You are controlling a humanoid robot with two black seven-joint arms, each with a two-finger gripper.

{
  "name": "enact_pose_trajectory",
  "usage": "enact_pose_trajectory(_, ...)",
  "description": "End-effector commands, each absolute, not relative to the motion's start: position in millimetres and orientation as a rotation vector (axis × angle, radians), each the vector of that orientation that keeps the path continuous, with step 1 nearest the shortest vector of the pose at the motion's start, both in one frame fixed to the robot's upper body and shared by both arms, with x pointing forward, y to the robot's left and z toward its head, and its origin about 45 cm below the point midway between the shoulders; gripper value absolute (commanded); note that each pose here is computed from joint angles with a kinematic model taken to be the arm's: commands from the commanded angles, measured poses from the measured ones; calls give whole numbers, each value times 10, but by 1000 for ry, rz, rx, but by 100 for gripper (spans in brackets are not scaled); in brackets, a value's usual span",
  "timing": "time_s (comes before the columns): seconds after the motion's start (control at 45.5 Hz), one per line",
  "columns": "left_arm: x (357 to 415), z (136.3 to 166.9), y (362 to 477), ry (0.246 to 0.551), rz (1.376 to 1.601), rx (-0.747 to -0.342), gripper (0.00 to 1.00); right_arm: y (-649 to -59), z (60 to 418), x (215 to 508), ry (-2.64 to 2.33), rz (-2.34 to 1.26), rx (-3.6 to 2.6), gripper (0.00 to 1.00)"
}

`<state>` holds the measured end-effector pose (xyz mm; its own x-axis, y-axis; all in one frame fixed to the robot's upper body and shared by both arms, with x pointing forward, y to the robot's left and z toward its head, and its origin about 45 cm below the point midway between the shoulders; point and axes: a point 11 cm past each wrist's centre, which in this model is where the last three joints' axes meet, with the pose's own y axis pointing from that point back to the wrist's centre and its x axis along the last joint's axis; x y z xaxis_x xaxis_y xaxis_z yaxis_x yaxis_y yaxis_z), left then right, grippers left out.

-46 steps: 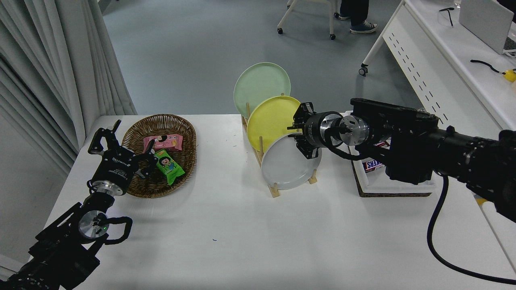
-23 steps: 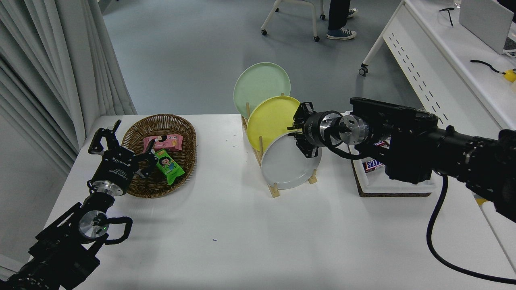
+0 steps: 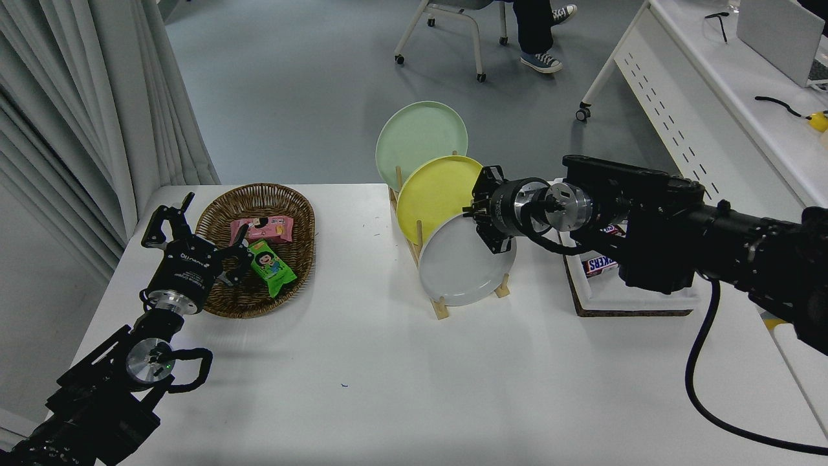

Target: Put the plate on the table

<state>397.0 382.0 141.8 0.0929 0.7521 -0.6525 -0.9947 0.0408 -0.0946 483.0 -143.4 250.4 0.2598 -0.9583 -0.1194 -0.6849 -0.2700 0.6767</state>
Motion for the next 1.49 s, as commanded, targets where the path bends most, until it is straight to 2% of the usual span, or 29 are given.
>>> enact_pose_trajectory(0.0, 3970, 1417, 3820, 496, 1424, -613, 100, -1627, 2977, 5002, -1559, -684, 2063, 0)
enact_pose_trajectory(0.176, 3968, 1414, 3823, 496, 1426, -613, 100, -1613, 3397, 5072, -1573, -680, 2113, 0)
enact_pose_trajectory(0.198, 3975, 1424, 3818, 495, 1423, -614, 100, -1600, 3437, 5071, -1569, -688, 2121, 0)
enact_pose_trajectory(0.22, 3968, 1414, 3823, 496, 1426, -613, 100, -1571, 3480, 5070, -1564, -697, 2132, 0)
enact_pose_trajectory(0.264, 3970, 1417, 3820, 496, 1424, -613, 100, -1506, 3567, 5062, -1549, -714, 2157, 0)
enact_pose_trajectory(0.352, 3975, 1424, 3818, 495, 1423, -614, 100, -1399, 3673, 5022, -1512, -787, 2182, 0)
enact_pose_trajectory(0.44, 3968, 1414, 3823, 496, 1426, -613, 100, -1366, 3803, 5014, -1529, -899, 2196, 0)
enact_pose_trajectory(0.637, 3969, 1417, 3820, 496, 1424, -613, 100, -1433, 4128, 5029, -1610, -1127, 2209, 0)
enact_pose_trajectory(1.077, 3968, 1414, 3823, 496, 1426, -613, 100, -1387, 3994, 4801, -1745, -1386, 1904, 0)
enact_pose_trajectory(1.385, 3970, 1417, 3820, 496, 1424, -613, 100, -981, 3690, 4598, -1611, -1574, 1773, 0)
enact_pose_trajectory(1.473, 3968, 1414, 3823, 496, 1426, -613, 100, -889, 3499, 4508, -1530, -1691, 1710, 0)
